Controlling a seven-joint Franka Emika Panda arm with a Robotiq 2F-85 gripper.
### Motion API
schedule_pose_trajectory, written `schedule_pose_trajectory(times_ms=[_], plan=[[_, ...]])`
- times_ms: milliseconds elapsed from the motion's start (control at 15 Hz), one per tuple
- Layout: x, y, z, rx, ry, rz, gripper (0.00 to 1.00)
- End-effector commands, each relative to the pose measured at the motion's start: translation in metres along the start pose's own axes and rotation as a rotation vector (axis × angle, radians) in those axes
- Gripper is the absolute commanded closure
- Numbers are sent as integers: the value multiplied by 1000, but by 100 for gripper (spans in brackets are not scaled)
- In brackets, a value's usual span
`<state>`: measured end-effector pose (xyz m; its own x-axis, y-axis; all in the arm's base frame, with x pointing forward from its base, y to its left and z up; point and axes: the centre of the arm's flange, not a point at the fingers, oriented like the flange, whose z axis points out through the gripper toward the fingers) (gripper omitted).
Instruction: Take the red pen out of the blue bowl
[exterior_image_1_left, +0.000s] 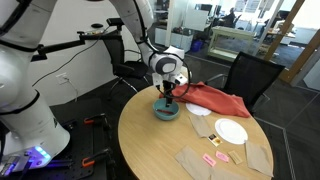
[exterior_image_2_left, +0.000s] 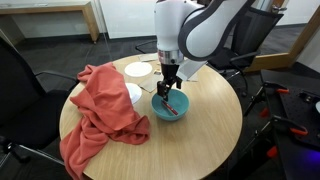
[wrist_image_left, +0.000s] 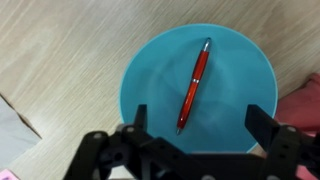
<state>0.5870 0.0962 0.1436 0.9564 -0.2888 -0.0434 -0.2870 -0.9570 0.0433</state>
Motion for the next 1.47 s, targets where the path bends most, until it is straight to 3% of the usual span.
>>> schedule_pose_trajectory(times_ms=[0, 1400], plan=[[11, -9, 11, -18, 10, 14, 0], [25, -15, 88, -84, -24, -3, 0]])
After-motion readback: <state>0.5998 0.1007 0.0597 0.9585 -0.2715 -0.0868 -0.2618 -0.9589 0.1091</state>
